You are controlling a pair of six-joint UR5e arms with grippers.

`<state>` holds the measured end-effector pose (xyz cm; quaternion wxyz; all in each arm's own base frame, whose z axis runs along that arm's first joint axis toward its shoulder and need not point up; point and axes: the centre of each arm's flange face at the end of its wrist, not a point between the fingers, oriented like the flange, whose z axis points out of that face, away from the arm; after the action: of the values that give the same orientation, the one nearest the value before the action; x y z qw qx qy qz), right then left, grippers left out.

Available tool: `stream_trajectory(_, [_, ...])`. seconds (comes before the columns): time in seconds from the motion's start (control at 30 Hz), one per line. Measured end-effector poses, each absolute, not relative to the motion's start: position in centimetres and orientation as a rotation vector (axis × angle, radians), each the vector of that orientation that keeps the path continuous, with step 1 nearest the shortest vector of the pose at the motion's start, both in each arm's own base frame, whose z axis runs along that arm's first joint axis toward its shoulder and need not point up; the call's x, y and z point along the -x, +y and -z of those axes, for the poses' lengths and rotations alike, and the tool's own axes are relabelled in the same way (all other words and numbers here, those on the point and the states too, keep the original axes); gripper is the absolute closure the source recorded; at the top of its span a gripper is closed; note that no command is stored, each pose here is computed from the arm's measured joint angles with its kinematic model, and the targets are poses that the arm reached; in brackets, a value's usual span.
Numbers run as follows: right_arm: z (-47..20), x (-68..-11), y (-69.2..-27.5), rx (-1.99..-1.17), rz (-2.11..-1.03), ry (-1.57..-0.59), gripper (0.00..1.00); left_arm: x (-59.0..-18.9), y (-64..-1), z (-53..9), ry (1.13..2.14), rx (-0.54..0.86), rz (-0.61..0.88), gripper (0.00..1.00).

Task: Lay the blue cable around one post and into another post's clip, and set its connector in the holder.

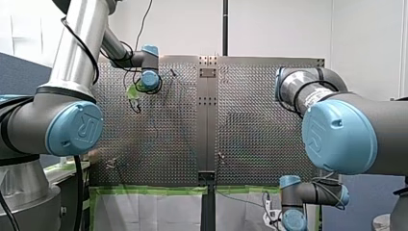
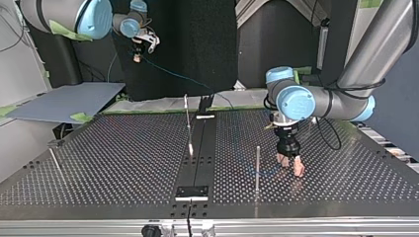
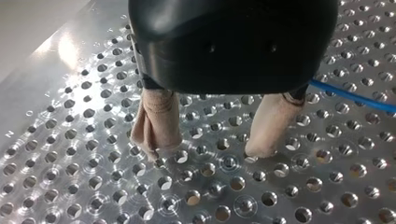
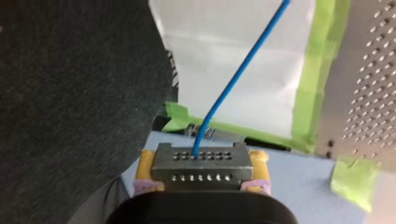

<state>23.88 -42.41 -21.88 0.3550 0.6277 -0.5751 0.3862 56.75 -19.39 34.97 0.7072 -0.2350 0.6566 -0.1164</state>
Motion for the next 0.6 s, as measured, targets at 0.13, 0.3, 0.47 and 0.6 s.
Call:
stream_trajectory(0.13, [20.5,-24.7,-43.2,-1.634,-1.041,-1.459,1.00,-56.8,-19.4,-35.0,1.459,0.521,0.259,0.00])
stream_trajectory(0.3, [18.8,-24.8,-43.6,-1.620,-1.095,-1.444,1.00,-56.7,-19.4,-35.0,1.458,0.521,0.259,0.00])
stream_trajectory(0.47, [17.0,-24.6,-43.7,-1.596,-1.148,-1.427,1.00,-56.8,-19.4,-35.0,1.459,0.521,0.260,0.00])
stream_trajectory(0.6, [15.4,-24.7,-44.2,-1.566,-1.188,-1.397,1.00,-56.7,-19.4,-35.0,1.458,0.520,0.260,0.00])
